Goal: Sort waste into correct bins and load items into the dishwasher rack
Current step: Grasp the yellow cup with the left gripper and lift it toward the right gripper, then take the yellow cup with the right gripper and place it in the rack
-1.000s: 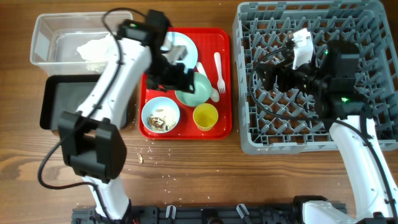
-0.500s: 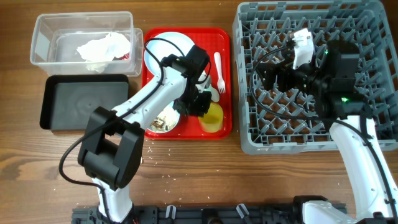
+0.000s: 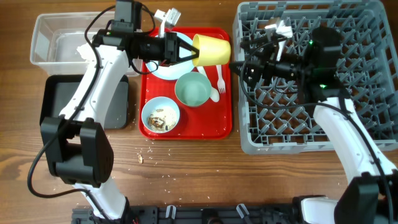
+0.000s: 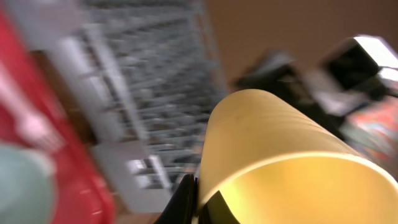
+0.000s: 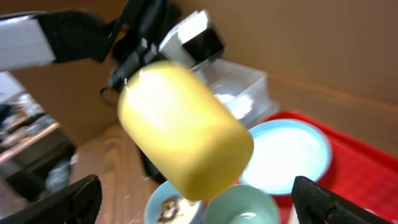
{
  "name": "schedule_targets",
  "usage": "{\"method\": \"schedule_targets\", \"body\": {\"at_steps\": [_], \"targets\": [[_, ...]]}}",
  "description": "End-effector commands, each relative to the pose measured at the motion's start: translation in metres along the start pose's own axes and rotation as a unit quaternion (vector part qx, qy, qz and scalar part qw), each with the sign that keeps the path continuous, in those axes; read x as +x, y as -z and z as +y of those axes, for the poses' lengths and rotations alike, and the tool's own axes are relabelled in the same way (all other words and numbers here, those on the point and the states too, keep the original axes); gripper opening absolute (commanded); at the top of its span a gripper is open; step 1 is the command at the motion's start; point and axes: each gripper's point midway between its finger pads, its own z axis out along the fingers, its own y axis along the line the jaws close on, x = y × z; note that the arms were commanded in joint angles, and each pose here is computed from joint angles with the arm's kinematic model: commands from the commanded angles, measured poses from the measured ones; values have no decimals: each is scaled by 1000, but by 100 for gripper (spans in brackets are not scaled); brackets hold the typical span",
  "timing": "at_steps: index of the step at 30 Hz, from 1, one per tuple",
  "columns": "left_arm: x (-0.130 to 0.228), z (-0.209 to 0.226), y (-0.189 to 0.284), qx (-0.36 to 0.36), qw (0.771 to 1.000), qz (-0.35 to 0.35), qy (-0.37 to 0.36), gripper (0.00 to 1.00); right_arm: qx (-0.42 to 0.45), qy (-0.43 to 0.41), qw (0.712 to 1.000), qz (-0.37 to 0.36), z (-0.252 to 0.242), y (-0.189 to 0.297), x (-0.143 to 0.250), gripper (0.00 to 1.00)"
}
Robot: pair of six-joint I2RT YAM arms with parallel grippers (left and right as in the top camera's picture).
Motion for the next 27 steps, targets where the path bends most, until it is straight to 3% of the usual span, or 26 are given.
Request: {"method": "schedule_targets", "body": {"at_steps": [1, 6, 15, 16, 17, 18, 23, 24, 27], "targets": [[8, -56, 10, 128, 991, 25, -36, 4, -82, 2, 997, -3, 17, -4, -5, 99], [13, -64, 8, 149, 988, 37, -31, 4, -111, 41, 993, -18, 37, -21, -17, 99], [18, -67, -1, 148, 987, 47, -34, 6, -113, 56, 991, -37, 43, -23, -30, 70], [17, -67, -1, 147, 988, 46, -34, 16, -112, 56, 991, -38, 42, -23, -31, 60], [17, -64, -2, 139, 989, 44, -34, 38, -109, 54, 992, -38, 41, -22, -31, 51], [16, -64, -2, 138, 989, 44, -34, 47, -99, 38, 994, -42, 37, -22, -33, 49], [2, -43, 16, 98, 995, 8, -29, 63, -48, -15, 997, -57, 8, -5, -40, 45], [-5, -31, 24, 72, 997, -9, -26, 66, -27, -35, 997, -58, -3, -1, -38, 45], [-30, 34, 53, -94, 992, -79, -9, 65, 118, -133, 983, -41, -57, 8, -9, 46]]}}
